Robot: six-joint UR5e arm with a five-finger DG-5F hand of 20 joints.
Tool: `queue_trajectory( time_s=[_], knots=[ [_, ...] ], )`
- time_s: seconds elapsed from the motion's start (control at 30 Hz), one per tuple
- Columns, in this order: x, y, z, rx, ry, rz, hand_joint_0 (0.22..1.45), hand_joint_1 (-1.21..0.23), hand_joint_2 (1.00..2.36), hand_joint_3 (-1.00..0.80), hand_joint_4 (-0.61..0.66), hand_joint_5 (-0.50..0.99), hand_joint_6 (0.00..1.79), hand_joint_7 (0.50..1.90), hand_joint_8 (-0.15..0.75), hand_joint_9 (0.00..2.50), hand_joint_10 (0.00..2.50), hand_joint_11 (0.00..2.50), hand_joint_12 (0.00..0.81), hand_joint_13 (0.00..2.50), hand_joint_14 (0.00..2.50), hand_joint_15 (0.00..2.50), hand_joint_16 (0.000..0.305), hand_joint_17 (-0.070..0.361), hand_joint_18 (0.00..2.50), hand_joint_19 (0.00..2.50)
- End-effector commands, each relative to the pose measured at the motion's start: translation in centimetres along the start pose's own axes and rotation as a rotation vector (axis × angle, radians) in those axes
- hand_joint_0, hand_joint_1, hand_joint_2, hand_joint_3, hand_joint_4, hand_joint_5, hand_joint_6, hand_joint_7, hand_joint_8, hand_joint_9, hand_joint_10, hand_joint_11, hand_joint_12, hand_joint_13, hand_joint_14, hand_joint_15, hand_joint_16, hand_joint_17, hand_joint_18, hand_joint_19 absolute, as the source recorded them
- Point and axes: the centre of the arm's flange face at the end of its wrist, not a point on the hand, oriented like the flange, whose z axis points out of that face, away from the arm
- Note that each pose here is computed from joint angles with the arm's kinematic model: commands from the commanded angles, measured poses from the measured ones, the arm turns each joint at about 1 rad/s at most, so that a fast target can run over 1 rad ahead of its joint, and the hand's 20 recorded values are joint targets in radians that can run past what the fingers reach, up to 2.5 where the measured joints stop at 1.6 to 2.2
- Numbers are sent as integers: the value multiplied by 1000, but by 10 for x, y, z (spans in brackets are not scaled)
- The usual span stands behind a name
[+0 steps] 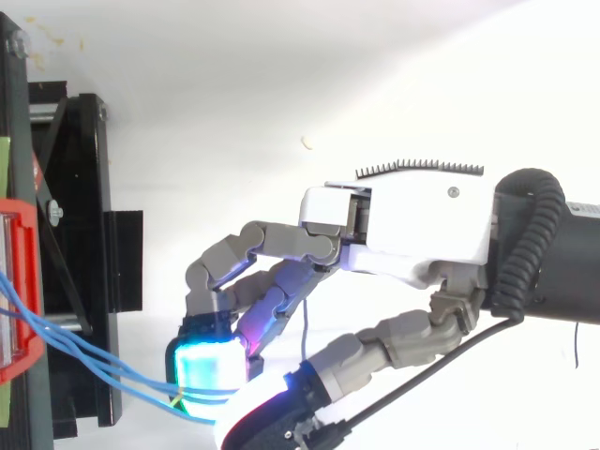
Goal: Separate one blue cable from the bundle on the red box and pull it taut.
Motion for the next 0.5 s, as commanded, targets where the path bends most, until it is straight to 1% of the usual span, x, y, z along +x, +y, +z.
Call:
queue_trajectory(
  time_s=[0.0, 0.1, 0.2, 0.4, 0.47],
  knots=[
    [0, 1, 0, -2, 1, 1, 554, -621, 1000, -500, 119, -124, 791, 1127, 353, 986, 17, 652, 396, 568, 7, 250, 54, 122, 713, 564],
    [0, 1, 0, -2, 1, 1, 587, -648, 1000, -500, 120, -123, 787, 1143, 351, 995, 15, 659, 391, 568, 7, 250, 53, 120, 706, 568],
    [0, 0, 0, 1, 0, 0, 603, -699, 1004, -446, 122, -127, 776, 1161, 344, 974, 17, 662, 391, 567, 7, 256, 53, 120, 702, 562],
    [0, 0, 0, 1, 0, 0, 597, -789, 1005, -440, 135, -151, 763, 1134, 332, 889, 18, 660, 399, 524, 9, 256, 54, 121, 651, 559],
    [0, 1, 0, -2, 1, 1, 636, -861, 1003, -459, 138, -176, 780, 1070, 324, 837, 15, 663, 396, 495, 7, 247, 54, 122, 643, 540]
  ],
)
